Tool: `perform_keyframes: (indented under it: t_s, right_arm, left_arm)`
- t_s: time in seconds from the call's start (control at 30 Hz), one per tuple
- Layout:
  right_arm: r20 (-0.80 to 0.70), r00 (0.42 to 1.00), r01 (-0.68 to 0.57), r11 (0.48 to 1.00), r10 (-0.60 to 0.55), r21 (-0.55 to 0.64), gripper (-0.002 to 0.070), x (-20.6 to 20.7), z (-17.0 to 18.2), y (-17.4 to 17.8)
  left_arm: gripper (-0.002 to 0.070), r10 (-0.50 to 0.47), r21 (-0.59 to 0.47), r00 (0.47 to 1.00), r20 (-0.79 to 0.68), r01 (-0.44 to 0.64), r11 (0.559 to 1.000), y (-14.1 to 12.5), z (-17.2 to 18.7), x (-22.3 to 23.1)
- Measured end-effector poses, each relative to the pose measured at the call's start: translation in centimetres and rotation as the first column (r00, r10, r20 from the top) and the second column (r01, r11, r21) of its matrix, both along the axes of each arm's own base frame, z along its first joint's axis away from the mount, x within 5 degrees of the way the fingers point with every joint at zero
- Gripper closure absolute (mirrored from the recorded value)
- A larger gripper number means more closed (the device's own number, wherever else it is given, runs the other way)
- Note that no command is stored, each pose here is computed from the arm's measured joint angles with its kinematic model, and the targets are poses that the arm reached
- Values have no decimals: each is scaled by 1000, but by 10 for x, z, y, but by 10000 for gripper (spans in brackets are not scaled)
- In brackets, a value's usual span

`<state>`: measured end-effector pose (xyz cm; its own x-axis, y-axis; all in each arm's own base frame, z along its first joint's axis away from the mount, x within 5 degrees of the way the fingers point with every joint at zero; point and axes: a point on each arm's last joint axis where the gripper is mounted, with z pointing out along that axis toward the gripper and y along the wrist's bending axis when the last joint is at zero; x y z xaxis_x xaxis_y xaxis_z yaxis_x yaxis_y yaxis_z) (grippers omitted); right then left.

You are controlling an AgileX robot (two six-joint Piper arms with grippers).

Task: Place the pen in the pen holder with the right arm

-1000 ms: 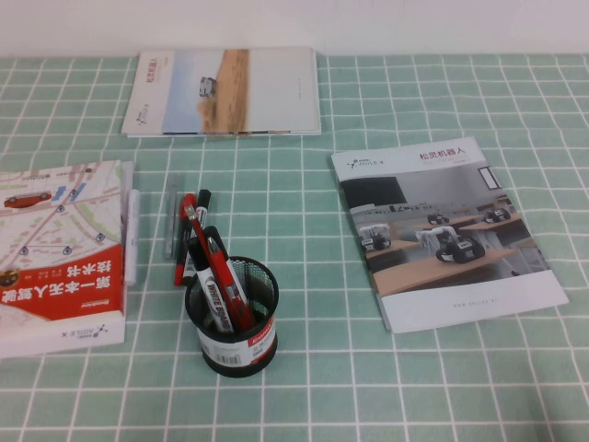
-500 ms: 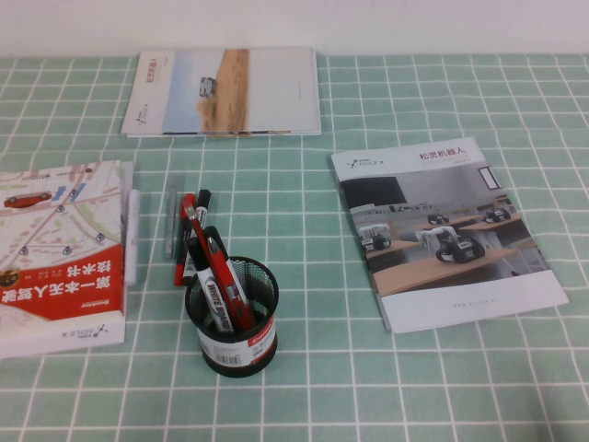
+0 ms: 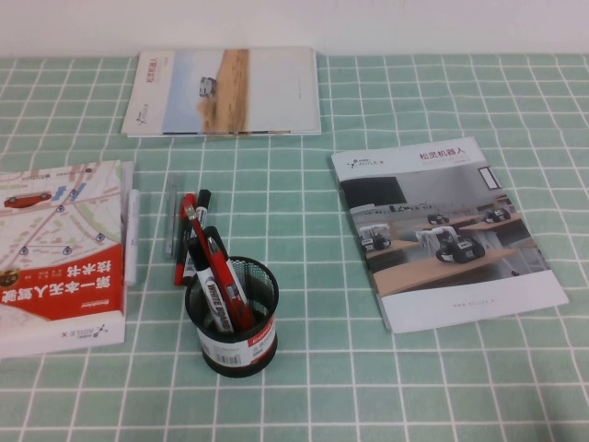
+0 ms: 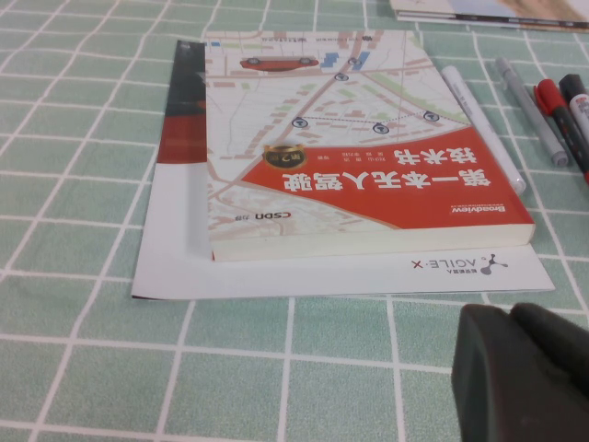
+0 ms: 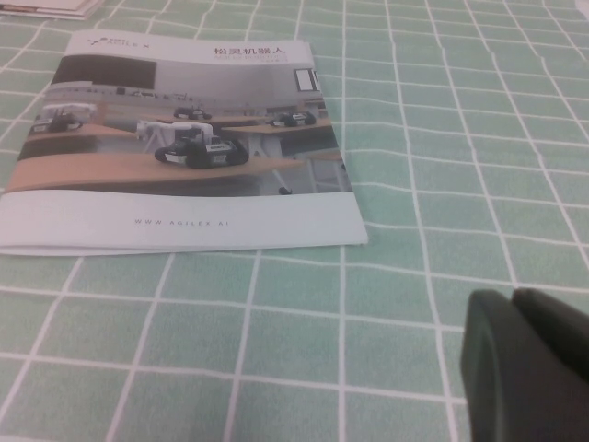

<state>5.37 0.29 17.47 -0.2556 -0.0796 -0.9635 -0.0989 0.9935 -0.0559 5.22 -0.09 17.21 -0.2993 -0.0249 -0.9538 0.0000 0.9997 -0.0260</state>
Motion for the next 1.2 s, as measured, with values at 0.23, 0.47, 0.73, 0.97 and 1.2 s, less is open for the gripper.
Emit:
perform_keyframes:
  t_s: [0.23,0.47,0.73,0.97,1.2]
  right_arm:
    - [0,1000,0,1000,0,0,695,0,0,0]
    - [0,1000,0,1000,0,0,695,0,0,0]
    - [0,1000,0,1000,0,0,695,0,0,0]
    - [-14,1000,2,1000,-2,0,695,0,-1,0]
    - [-15,1000,2,1000,-2,2,695,0,-1,0]
  left_arm:
    - [679,0,0,1000,0,0,1000,0,0,0]
    - [679,0,0,1000,0,0,1000,0,0,0]
    - [679,0,0,1000,0,0,1000,0,0,0]
    - [679,0,0,1000,0,0,1000,0,0,0]
    - [679,0,0,1000,0,0,1000,0,0,0]
